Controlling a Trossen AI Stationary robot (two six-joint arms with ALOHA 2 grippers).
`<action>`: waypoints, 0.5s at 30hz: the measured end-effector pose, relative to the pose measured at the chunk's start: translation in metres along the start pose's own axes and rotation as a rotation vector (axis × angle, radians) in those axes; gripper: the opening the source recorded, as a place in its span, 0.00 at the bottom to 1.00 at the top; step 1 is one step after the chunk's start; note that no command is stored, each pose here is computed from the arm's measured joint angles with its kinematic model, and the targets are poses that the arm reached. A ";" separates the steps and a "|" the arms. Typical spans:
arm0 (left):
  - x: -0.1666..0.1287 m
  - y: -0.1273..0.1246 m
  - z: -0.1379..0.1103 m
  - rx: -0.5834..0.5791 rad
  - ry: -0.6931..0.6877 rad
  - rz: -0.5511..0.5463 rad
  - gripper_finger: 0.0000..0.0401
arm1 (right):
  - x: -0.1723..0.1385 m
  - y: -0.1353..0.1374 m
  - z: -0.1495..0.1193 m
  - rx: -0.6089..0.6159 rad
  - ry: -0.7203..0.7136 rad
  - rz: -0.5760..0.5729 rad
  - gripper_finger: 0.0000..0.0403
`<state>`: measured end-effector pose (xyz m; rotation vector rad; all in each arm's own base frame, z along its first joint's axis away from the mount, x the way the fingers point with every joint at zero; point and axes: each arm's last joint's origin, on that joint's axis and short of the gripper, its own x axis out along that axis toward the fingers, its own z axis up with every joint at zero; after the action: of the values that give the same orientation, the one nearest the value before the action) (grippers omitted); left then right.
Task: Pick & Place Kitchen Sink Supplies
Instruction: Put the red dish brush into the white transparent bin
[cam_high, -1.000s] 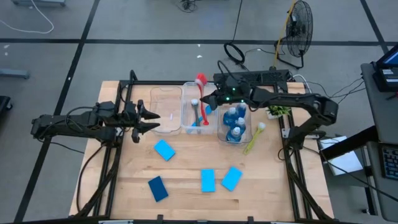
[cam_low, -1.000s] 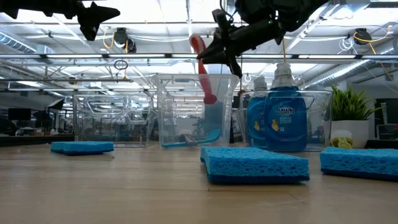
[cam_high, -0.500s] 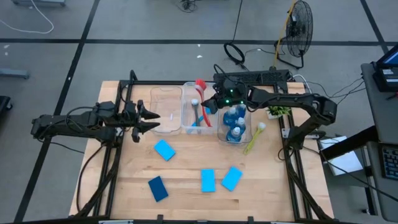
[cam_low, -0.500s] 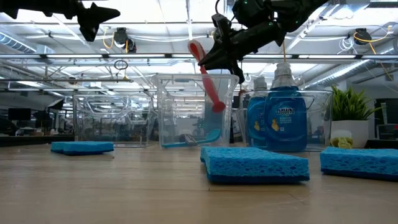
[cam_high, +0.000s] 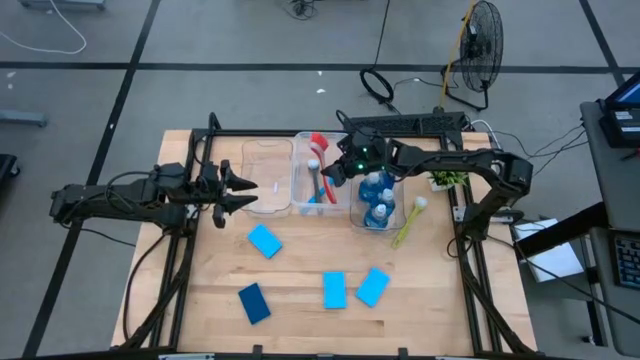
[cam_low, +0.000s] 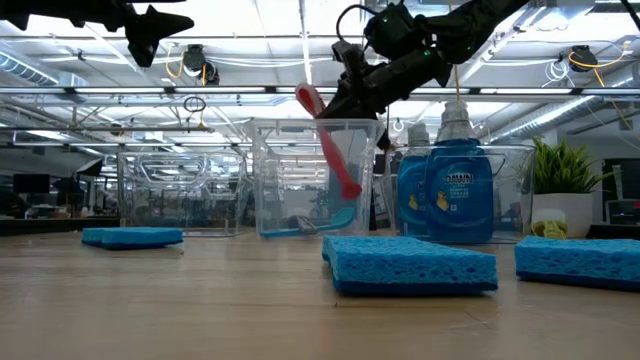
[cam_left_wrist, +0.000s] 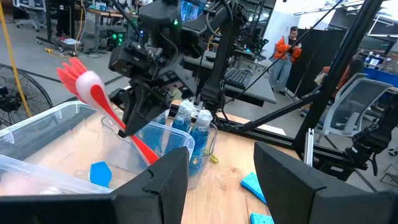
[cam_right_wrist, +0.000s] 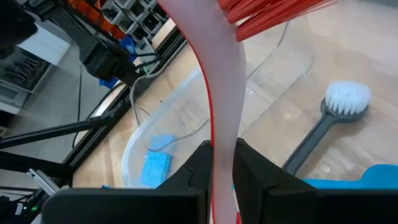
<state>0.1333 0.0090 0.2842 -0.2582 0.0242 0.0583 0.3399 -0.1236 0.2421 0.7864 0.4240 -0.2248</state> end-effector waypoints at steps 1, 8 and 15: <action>0.000 0.000 0.000 0.000 0.000 0.000 0.47 | 0.000 0.000 0.000 0.000 0.001 0.000 0.08; 0.000 0.000 0.000 0.016 0.000 0.000 0.47 | 0.000 -0.001 -0.001 0.005 0.014 -0.010 0.08; 0.000 0.000 0.000 0.019 0.000 0.000 0.46 | 0.000 -0.001 -0.002 0.005 0.017 -0.011 0.10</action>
<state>0.1333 0.0090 0.2844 -0.2395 0.0244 0.0584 0.3391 -0.1229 0.2405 0.7914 0.4435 -0.2293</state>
